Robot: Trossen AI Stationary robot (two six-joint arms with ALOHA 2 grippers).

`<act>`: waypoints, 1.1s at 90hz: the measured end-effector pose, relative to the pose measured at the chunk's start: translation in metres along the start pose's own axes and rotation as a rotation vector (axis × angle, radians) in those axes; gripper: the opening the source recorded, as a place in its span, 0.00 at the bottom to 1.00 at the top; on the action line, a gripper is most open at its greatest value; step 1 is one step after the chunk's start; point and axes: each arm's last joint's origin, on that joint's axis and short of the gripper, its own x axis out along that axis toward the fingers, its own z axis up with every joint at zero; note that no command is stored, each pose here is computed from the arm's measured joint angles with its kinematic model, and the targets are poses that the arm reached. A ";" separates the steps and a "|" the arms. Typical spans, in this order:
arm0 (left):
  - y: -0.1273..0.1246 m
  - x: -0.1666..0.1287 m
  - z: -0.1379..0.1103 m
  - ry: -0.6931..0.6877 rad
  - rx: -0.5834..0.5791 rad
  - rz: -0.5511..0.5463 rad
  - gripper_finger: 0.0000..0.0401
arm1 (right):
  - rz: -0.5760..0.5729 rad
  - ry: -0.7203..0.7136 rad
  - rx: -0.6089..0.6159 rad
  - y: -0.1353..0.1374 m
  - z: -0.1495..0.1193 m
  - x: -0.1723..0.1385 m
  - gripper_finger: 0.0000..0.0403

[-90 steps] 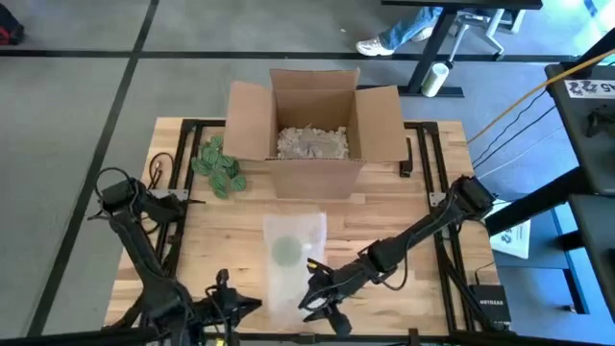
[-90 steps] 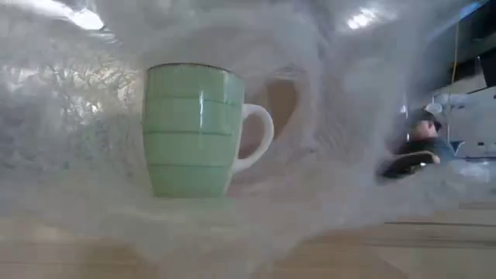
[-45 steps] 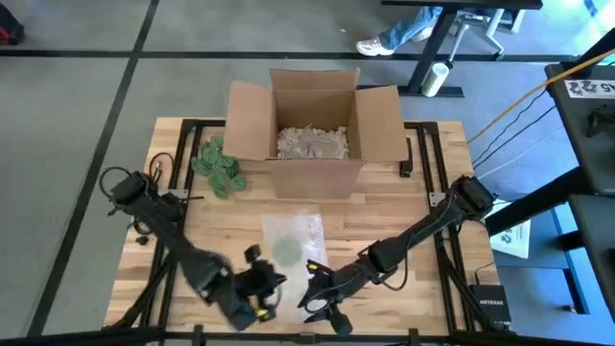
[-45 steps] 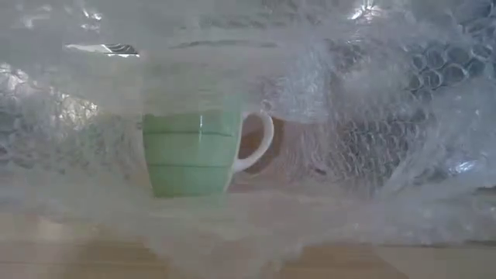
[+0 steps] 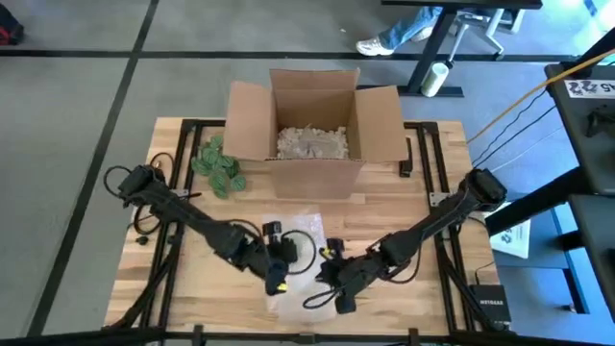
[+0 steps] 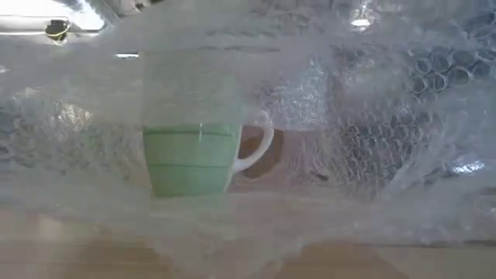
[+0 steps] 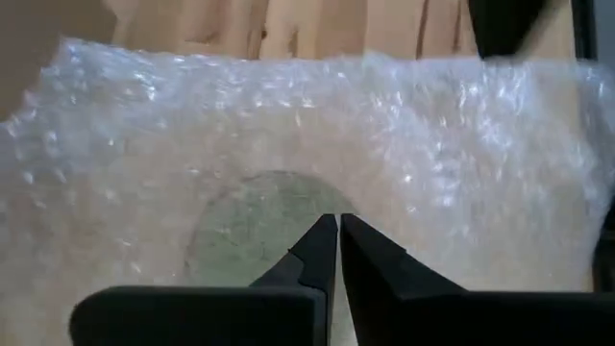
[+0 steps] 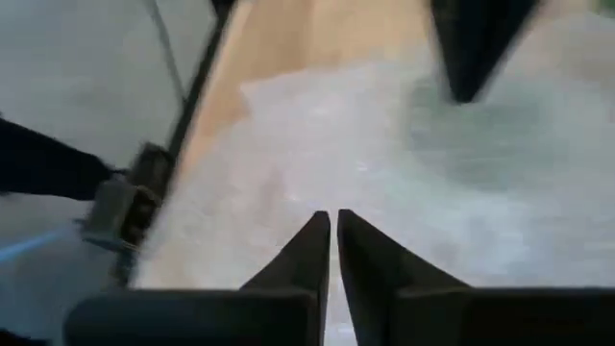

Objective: Wrap mug
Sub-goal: Wrap the green mug in bubble wrap

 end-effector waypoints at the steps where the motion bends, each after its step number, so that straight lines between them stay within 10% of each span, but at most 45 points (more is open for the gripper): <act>1: 0.001 0.000 0.001 0.008 0.003 -0.010 0.00 | -0.012 0.010 -0.002 -0.002 -0.001 -0.001 0.01; 33: 0.046 0.018 0.007 0.209 -0.034 -0.143 0.00 | -0.245 0.258 0.077 -0.040 -0.019 -0.015 0.00; 64: 0.041 0.072 0.004 0.326 0.020 -0.388 0.00 | -0.459 0.214 0.230 -0.063 -0.047 -0.014 0.00; 99: 0.061 0.076 0.013 0.263 -0.017 -0.302 0.00 | -0.460 0.087 0.332 -0.079 -0.047 -0.013 0.00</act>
